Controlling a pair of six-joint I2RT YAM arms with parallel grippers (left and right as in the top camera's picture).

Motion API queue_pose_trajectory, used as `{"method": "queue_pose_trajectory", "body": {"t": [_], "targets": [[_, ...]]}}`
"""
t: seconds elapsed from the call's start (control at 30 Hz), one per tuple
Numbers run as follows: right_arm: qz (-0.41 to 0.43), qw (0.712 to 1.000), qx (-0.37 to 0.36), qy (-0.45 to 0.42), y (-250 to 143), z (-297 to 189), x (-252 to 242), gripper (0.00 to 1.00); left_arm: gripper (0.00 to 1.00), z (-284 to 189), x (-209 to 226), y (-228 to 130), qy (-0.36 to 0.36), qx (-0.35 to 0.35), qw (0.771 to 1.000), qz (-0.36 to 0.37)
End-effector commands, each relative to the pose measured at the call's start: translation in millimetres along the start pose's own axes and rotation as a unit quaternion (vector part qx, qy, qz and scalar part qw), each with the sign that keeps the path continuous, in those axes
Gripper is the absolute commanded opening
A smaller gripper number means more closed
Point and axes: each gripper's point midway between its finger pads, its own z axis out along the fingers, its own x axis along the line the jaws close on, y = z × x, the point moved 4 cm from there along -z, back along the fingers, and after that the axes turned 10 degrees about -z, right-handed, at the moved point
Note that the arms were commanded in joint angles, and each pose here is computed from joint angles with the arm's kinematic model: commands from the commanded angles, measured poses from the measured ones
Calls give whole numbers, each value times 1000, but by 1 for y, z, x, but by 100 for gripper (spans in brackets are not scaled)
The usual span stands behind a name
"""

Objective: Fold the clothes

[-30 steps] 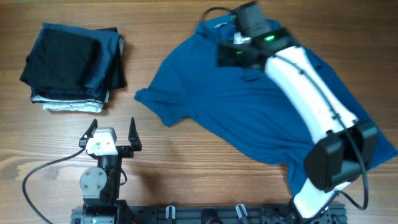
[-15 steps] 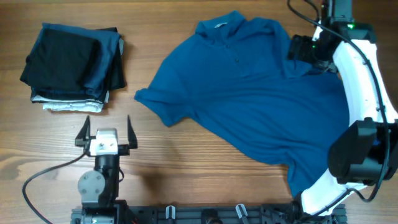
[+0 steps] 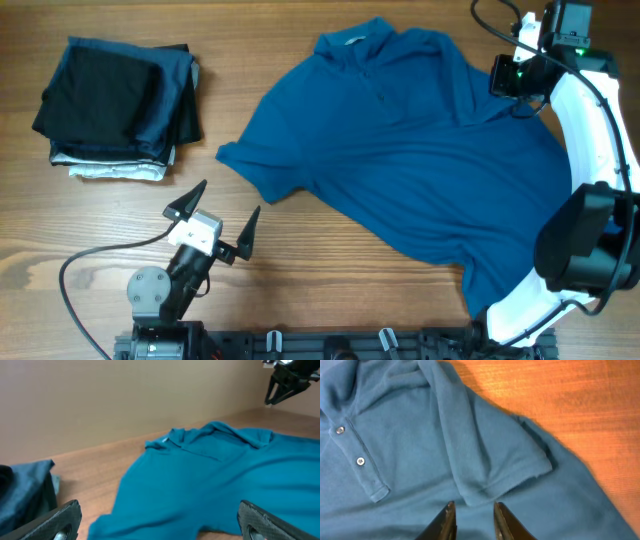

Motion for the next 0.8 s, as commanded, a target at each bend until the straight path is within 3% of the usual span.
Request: {"method": "queue_pose_trajectory", "body": {"t": [0.0,0.2,0.37,0.43,0.67,0.77], "targets": [[-59,998,18,24,-8,29,3,34,100,1,-6,-1,-21,11,1000,-16],[-123,991,34,32,-16,59,1,30,100,0,-4,-22,-15,61,997,-41],[-143,987,42,63,-24,76,7,33,100,-1,-3,-34,-11,90,994,-56],[-139,986,44,82,-28,82,12,40,100,-1,-3,-34,-11,91,994,-56],[-110,985,84,100,-46,102,20,42,100,-1,-3,-34,-11,91,994,-56],[-94,988,112,47,-52,109,16,43,100,-1,-3,-34,-11,91,994,-56]]}}
